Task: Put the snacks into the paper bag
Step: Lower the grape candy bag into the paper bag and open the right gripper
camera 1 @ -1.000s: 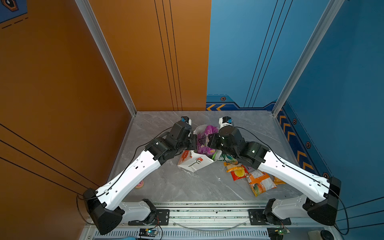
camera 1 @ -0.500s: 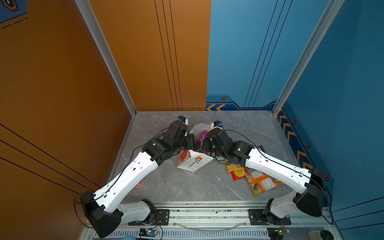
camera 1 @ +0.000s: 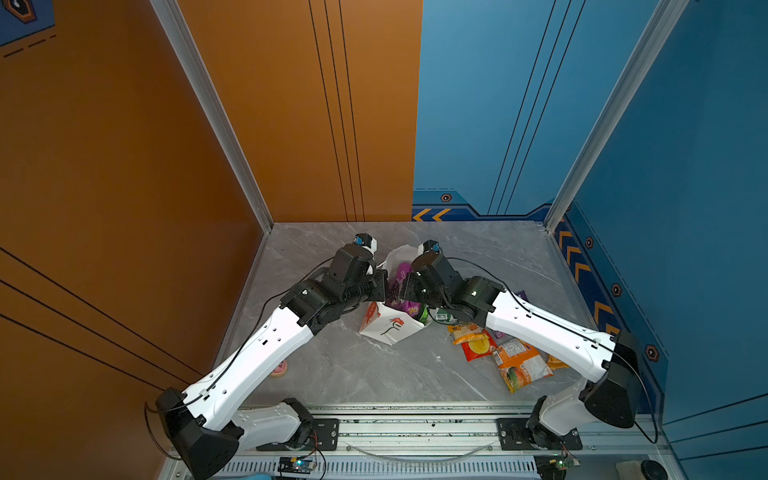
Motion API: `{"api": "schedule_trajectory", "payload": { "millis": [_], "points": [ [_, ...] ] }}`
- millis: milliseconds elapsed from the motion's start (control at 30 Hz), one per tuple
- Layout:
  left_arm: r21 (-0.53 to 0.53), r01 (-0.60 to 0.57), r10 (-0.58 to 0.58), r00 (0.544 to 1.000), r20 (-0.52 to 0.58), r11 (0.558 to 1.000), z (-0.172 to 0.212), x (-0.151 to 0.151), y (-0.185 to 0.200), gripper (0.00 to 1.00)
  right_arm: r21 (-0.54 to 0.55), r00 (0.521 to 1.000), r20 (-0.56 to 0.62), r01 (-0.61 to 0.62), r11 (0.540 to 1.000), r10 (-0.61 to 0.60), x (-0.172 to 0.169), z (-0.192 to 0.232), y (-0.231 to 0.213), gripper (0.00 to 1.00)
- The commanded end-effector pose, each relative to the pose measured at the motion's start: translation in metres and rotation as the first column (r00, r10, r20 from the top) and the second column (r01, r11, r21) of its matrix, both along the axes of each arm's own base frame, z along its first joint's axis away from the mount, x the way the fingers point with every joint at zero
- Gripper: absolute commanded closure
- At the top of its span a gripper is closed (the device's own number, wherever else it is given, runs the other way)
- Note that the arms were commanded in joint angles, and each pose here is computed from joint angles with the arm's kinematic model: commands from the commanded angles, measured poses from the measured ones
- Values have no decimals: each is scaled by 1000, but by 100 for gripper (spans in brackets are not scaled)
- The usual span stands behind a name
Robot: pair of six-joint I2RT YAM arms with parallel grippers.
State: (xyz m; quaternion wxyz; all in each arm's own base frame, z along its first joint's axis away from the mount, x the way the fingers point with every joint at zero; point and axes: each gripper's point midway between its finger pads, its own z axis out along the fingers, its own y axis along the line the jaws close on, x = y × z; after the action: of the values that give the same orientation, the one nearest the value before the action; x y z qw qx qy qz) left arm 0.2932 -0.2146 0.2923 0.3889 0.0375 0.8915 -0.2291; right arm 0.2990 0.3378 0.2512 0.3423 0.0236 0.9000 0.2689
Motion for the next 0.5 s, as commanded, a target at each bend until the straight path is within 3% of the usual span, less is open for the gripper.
{"api": "schedule_trajectory", "payload": {
  "millis": [0, 467],
  "points": [
    [-25, 15, -14, 999, 47, 1000, 12, 4, -4, 100, -2, 997, 76, 2, 1000, -1, 1, 22, 4, 100],
    [-27, 21, -19, 999, 45, 999, 12, 3, -5, 100, -6, 999, -32, -21, 1000, 21, 3, -15, 15, 100]
  ]
}}
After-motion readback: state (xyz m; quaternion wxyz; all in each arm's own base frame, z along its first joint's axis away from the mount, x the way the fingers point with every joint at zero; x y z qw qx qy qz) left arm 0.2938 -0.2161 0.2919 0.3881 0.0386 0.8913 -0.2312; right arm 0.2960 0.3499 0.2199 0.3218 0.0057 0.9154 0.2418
